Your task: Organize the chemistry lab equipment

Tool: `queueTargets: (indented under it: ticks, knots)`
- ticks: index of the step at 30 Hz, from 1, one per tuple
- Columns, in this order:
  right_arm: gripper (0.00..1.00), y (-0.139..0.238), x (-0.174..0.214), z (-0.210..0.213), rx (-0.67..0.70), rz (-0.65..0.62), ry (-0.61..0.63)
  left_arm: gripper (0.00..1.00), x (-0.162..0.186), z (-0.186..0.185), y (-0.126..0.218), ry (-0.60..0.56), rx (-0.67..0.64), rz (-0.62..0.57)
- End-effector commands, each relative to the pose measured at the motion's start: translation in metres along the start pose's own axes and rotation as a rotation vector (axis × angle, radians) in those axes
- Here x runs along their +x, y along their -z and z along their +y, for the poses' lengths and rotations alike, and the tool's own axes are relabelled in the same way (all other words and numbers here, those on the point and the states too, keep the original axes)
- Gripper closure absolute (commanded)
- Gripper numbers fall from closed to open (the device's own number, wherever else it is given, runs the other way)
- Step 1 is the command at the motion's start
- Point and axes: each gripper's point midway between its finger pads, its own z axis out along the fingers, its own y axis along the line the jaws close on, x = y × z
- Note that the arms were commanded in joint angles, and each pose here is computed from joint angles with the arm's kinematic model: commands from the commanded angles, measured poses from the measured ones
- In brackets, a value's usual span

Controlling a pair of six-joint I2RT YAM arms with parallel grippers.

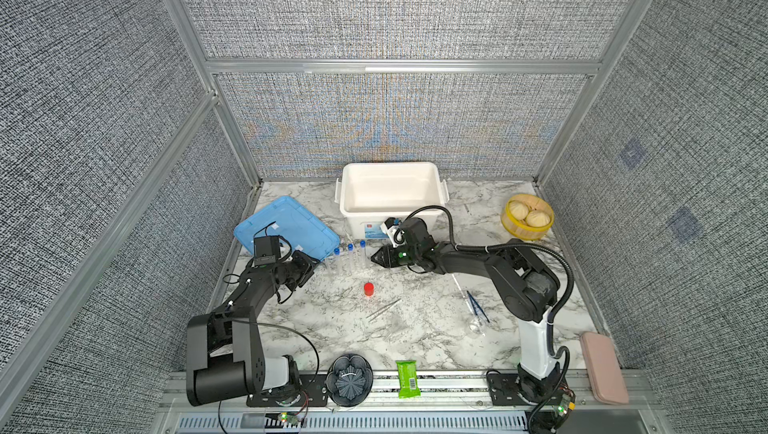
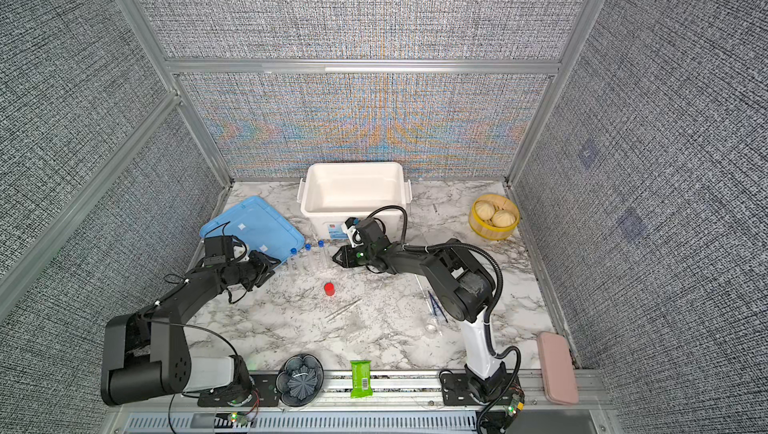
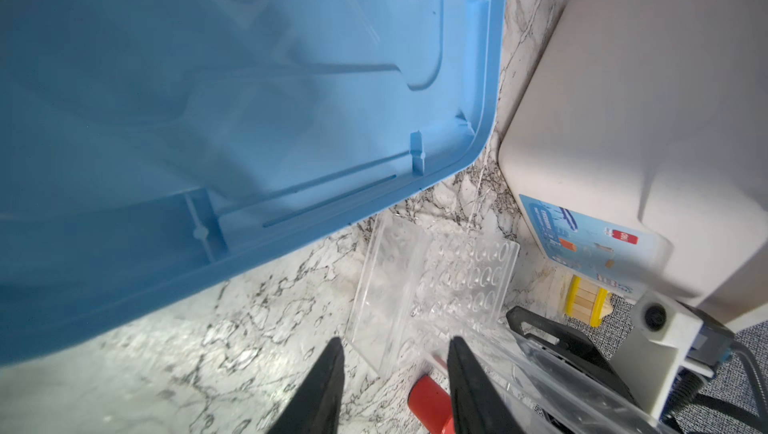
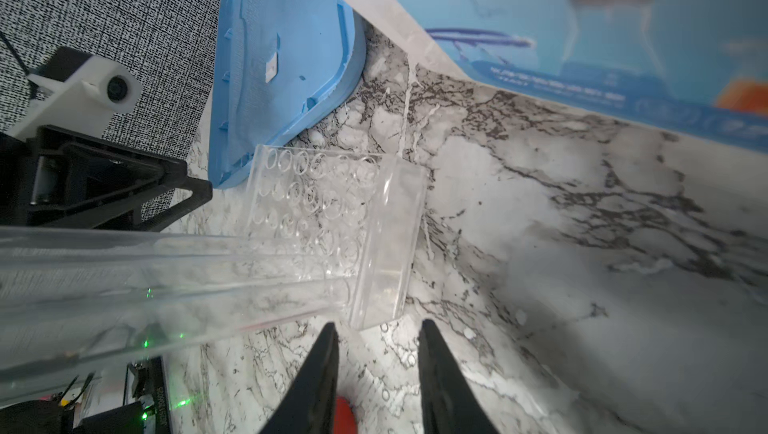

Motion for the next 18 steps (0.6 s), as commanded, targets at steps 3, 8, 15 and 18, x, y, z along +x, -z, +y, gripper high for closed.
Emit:
queueTargets:
  ticks: [3,8,15,18]
  knots:
    - [0.70,-0.007,0.000,0.003,-0.010,0.000,-0.015,0.59,-0.003,-0.011,-0.004,-0.024,0.045,0.008]
    - [0.73,-0.012,0.003,0.002,-0.005,0.008,-0.020,0.60,-0.003,-0.013,-0.004,-0.030,0.051,0.010]
    - [0.77,-0.016,0.007,0.003,0.000,0.013,-0.018,0.60,0.000,-0.012,-0.009,-0.027,0.058,0.030]
    - [0.79,-0.017,0.009,0.004,-0.001,0.020,-0.017,0.61,0.000,-0.013,-0.010,-0.027,0.063,0.036]
